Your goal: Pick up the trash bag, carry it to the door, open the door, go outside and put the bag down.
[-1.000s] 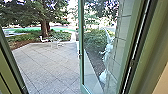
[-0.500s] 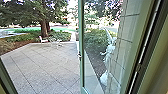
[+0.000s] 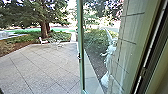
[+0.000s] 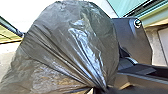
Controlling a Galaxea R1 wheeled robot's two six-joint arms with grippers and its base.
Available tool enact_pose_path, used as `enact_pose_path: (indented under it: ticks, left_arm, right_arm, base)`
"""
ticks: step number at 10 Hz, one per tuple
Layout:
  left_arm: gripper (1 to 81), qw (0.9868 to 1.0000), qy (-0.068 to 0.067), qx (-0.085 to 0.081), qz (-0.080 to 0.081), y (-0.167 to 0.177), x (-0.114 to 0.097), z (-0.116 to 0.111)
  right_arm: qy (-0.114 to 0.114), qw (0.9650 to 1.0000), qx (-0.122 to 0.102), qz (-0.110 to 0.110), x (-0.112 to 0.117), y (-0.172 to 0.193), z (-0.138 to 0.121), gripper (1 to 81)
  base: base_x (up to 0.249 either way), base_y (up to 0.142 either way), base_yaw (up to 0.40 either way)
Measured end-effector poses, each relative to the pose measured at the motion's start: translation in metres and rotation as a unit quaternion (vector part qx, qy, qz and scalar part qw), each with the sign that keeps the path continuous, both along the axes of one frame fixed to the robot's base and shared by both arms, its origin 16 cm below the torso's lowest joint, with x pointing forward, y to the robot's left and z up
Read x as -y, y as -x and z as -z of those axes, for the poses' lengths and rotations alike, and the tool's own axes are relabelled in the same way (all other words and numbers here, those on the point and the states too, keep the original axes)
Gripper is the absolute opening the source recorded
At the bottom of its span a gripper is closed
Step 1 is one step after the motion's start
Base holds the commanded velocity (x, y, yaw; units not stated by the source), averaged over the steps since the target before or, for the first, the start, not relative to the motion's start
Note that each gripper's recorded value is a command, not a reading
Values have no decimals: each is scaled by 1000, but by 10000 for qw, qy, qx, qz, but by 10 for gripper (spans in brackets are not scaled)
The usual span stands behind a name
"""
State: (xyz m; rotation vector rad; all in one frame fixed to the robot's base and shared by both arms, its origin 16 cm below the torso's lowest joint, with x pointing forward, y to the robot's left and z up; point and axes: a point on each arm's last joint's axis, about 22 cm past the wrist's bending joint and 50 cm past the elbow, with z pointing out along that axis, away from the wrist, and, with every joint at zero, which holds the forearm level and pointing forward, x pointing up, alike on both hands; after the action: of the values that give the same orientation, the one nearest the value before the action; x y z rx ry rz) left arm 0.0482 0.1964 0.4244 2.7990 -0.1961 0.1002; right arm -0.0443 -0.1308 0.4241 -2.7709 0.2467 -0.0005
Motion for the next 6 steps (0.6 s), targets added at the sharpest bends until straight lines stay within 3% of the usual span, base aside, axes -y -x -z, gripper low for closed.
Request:
enact_pose_path:
  ticks: [1,3,6]
  left_arm:
    - [10,9999,111,-10,9,3,15,-2]
    - [10,10000,9,-91,13,17,2,0]
    - [10,10000,94,32,-2,3,11,-2]
  right_arm:
    - [144,9999,-3,-37,21,5,3,811]
    - [0,10000,-89,13,0,17,0,811]
    - [73,10000,27,-21,9,4,2,811]
  base:
    - [141,0,0]
    - [141,0,0]
    - [142,0,0]
